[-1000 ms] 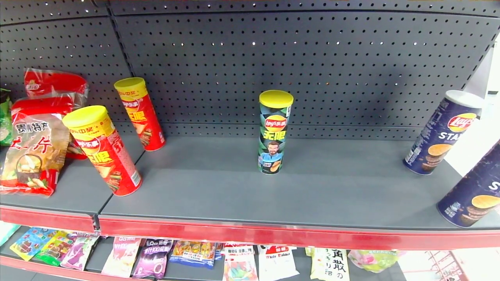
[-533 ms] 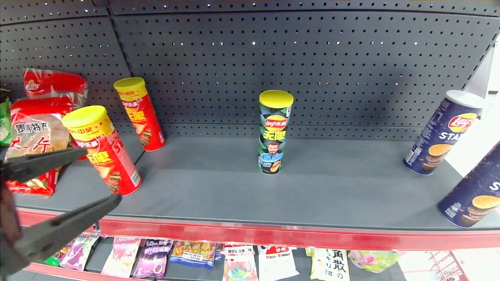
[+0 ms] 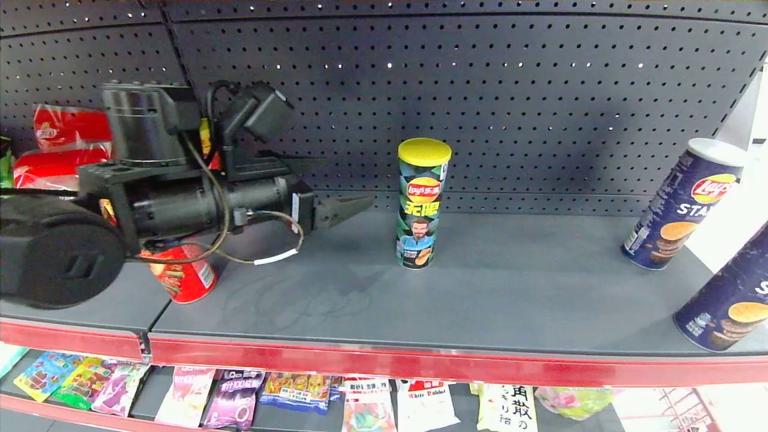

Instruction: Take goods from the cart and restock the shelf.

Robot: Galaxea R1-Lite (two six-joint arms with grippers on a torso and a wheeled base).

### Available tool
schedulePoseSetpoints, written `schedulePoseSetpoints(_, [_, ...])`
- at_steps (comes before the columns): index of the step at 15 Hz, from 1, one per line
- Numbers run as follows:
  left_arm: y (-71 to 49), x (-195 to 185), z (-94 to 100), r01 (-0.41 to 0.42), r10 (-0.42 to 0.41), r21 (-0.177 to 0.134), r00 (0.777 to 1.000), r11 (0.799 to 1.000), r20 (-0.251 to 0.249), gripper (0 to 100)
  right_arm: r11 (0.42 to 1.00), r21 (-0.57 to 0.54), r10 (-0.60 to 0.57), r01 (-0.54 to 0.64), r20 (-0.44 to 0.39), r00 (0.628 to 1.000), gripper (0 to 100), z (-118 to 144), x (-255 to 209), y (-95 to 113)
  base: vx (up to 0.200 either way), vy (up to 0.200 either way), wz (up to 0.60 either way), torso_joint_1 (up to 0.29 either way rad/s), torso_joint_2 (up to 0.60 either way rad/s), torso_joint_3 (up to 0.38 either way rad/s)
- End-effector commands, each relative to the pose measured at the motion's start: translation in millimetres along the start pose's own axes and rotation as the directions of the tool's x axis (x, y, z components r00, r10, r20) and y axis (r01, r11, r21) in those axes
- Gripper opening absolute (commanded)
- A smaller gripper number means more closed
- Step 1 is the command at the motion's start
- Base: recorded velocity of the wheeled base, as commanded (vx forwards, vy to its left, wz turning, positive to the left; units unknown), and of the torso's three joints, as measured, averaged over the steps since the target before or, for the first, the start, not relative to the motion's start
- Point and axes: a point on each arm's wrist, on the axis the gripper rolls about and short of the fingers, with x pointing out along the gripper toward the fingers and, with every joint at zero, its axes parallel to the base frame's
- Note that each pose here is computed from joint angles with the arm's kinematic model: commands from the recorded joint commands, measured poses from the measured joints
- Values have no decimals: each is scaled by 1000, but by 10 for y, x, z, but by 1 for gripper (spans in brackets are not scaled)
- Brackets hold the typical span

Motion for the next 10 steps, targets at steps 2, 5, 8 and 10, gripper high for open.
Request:
schedulePoseSetpoints(2, [89, 543, -176, 45, -46, -13, 999, 999, -29, 100, 1000, 2, 0, 0, -4, 1000, 0, -3, 3, 0, 0, 0, 0, 0, 0, 0])
schedulePoseSetpoints(5, [107, 879, -126, 69, -69, 9, 998, 998, 9, 100, 1000, 8, -1, 1, -4, 1000, 0, -3, 3, 0, 0, 0, 0, 0, 0, 0])
schedulePoseSetpoints(8, [97, 1026, -124, 83, -84, 13, 996, 996, 16, 100, 1000, 9, -1, 1, -4, 1000, 0, -3, 3, 0, 0, 0, 0, 0, 0, 0])
schedulePoseSetpoints(10, [95, 1078, -127, 87, -87, 15, 996, 996, 20, 100, 1000, 13, -1, 1, -4, 1000, 0, -3, 3, 0, 0, 0, 0, 0, 0, 0])
